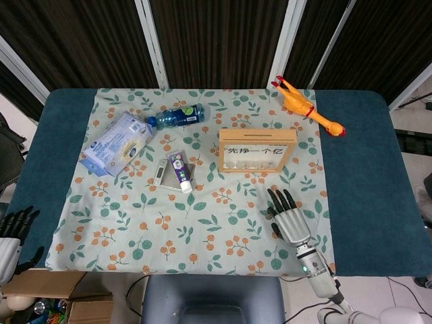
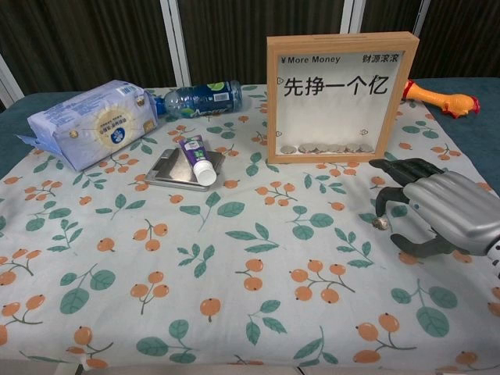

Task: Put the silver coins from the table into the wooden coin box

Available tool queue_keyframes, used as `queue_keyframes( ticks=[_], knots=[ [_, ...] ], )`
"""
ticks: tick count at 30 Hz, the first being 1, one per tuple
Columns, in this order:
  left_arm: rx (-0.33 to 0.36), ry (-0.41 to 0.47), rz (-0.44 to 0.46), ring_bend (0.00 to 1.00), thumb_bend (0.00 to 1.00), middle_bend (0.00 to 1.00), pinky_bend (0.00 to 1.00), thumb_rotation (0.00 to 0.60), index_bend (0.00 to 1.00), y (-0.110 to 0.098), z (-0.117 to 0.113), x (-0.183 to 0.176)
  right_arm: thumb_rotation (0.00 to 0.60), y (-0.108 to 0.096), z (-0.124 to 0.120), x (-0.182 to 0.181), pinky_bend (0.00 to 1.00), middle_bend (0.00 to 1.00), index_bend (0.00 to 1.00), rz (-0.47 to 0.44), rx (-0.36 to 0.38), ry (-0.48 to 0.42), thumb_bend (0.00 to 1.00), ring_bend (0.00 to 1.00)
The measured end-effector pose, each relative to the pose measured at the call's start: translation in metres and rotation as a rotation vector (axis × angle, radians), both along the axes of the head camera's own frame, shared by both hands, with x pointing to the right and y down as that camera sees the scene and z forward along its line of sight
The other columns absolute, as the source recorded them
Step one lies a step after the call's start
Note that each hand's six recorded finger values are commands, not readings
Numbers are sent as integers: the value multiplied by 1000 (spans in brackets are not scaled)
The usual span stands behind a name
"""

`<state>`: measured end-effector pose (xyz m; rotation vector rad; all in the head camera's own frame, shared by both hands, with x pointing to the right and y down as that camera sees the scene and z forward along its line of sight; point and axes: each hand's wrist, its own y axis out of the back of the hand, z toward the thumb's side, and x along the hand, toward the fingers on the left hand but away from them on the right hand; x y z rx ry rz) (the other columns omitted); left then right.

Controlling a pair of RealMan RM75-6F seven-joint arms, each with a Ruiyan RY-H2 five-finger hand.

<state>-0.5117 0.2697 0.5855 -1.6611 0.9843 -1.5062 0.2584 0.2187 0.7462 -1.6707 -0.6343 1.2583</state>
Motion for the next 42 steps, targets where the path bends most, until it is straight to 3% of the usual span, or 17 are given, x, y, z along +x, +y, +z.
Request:
queue_keyframes(
  ticks=[22,42],
  knots=[
    [-3,5,-3,0,365,0,0,600,0,0,-1,-1,600,1,6,-1,0,46,528,0,-33,21,346,0],
    [-12,-2,-5,0,364,0,0,600,0,1,3,-4,600,-6,10,-6,0,53,599,4,-43,30,346,0]
  ],
)
